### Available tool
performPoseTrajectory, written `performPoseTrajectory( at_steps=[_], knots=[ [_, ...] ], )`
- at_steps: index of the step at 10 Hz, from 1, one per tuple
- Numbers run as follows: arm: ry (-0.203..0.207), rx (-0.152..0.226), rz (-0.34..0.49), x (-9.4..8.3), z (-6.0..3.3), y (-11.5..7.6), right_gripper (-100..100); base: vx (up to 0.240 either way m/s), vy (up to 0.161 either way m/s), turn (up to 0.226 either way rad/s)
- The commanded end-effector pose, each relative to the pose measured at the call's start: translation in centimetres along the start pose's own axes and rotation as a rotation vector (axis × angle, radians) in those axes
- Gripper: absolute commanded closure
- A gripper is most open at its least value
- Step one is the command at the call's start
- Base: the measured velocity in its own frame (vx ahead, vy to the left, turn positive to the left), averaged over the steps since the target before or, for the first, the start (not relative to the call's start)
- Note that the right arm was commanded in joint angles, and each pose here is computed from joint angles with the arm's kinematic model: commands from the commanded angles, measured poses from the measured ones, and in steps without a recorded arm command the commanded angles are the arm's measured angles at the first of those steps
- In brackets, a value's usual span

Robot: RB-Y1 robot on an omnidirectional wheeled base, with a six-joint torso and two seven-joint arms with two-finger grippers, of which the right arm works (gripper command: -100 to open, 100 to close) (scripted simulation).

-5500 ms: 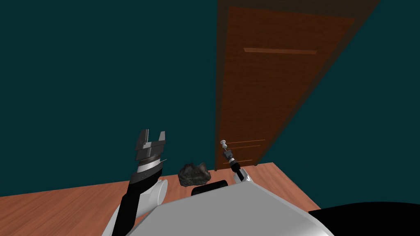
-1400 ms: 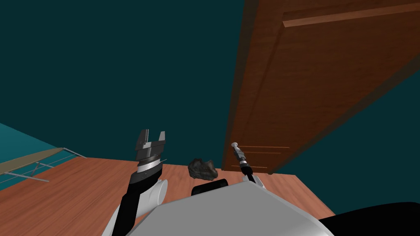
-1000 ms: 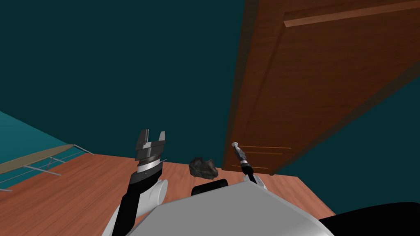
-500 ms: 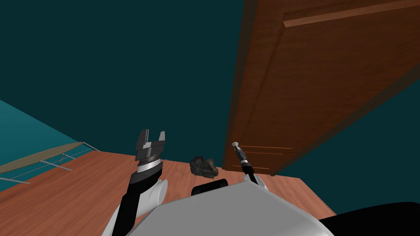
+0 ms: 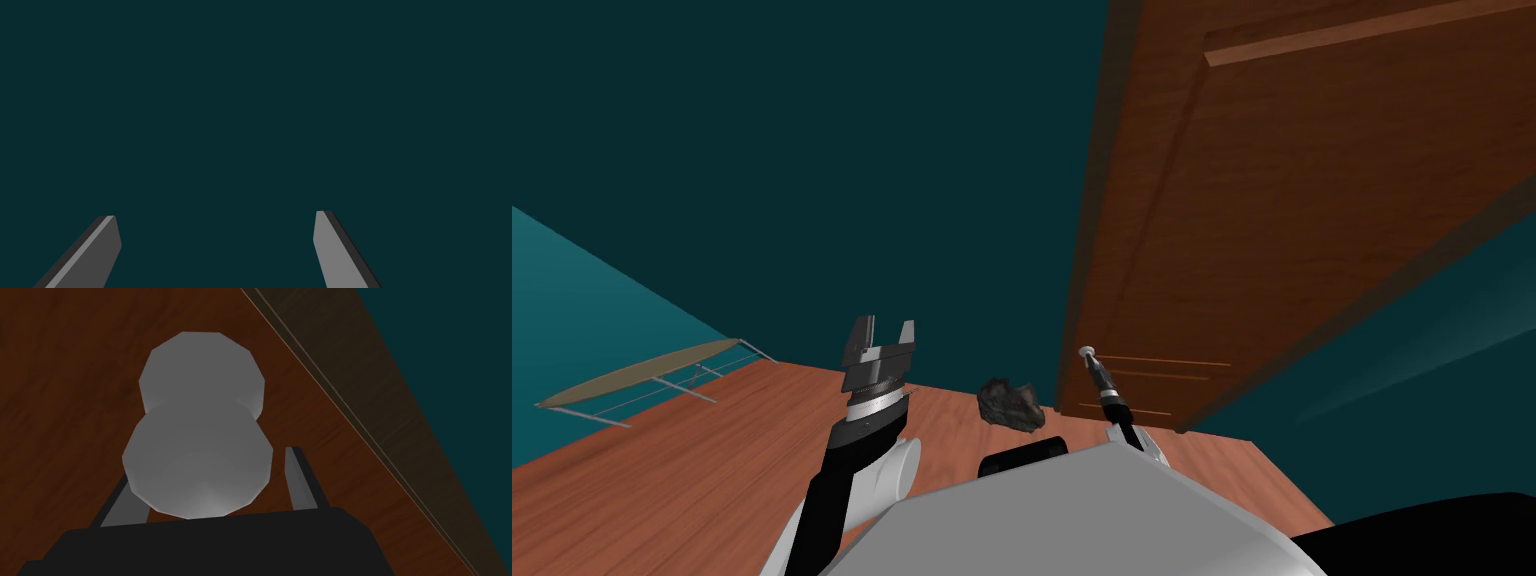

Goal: Pull the door open

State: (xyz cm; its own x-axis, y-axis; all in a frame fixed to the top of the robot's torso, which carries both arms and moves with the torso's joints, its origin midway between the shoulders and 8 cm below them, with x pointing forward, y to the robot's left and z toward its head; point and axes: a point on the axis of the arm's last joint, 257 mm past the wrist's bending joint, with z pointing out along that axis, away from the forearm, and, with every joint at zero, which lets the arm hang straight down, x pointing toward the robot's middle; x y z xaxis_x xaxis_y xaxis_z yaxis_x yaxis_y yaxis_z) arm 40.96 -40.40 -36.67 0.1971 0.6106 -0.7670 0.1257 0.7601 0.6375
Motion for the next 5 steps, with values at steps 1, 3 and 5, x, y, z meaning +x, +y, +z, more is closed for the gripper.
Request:
performPoseTrajectory(
  at_steps=[1,3,5],
  knots=[
    [-0.001,-0.018,0.08,0.6,0.32,1.02,100,-0.05,-0.005,0.091],
    [-0.007,-0.017,0.141,0.38,0.39,0.96,100,-0.037,-0.007,0.051],
    [-0.013,-0.016,0.197,0.17,0.45,0.89,100,-0.034,-0.008,0.04]
  ],
)
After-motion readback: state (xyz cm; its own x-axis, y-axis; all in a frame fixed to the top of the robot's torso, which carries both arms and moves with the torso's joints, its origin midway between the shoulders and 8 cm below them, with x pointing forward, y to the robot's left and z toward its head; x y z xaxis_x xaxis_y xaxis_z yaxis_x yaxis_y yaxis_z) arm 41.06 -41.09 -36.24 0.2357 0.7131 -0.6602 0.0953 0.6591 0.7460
